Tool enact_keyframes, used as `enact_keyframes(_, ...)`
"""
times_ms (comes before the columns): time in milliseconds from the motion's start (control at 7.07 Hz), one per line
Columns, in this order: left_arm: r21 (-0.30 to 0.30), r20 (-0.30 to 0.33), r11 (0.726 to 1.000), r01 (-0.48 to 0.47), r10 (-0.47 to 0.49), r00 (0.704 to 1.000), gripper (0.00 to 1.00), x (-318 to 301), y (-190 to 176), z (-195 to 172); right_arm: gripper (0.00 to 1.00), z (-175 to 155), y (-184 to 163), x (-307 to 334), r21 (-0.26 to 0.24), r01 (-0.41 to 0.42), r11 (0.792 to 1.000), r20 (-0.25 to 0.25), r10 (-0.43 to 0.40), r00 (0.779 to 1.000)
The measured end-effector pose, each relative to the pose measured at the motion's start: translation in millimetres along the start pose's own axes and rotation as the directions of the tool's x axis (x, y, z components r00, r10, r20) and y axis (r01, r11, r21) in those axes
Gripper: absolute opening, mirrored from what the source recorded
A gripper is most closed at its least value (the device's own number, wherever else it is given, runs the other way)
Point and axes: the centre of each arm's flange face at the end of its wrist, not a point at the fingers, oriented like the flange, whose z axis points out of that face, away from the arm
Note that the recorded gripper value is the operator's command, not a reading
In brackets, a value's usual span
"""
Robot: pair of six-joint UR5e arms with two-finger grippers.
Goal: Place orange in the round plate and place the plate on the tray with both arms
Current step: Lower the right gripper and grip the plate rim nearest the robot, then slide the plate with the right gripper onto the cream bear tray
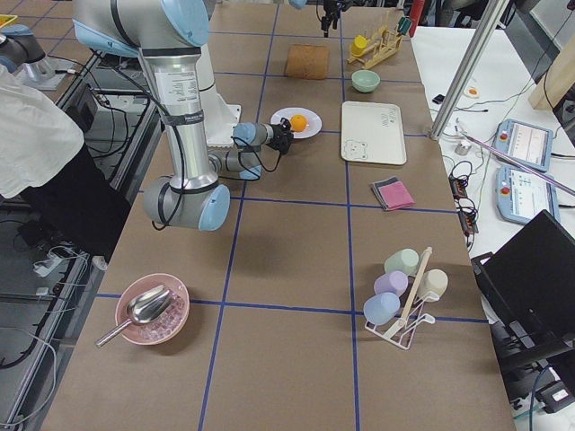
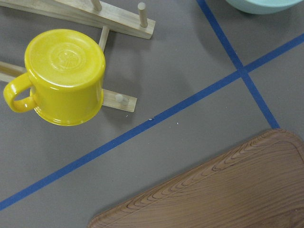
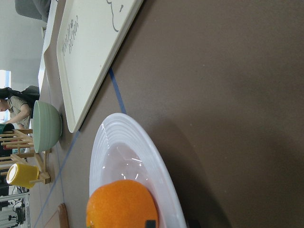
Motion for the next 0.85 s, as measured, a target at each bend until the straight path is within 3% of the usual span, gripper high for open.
enact_keyframes(283, 0.001, 0.0, 1.0, -0.001, 0.001, 1.0, 0.99, 0.7, -0.7, -0.3, 0.3, -0.5, -1.8, -0.6, 0.003, 0.0, 1.0, 0.001, 0.0, 1.0)
enact_keyframes(566, 0.005, -0.001, 1.0, 0.012, -0.012, 1.0, 0.99, 1.9, -2.3, -1.5, 0.09, -1.3, -3.3, -1.8, 0.005, 0.0, 1.0, 0.004, 0.0, 1.0)
enact_keyframes(707, 0.009, -0.002, 1.0, 0.026, -0.026, 1.0, 0.99, 3.4, -3.7, -3.0, 0.01, -1.7, -3.5, -3.0, 0.005, -0.001, 1.0, 0.006, 0.001, 1.0)
enact_keyframes(848, 0.012, -0.004, 0.999, 0.031, -0.031, 1.0, 0.99, 5.1, -4.2, -4.6, 0.0, -2.2, -3.4, -5.8, 0.008, -0.003, 1.0, 0.013, 0.002, 1.0)
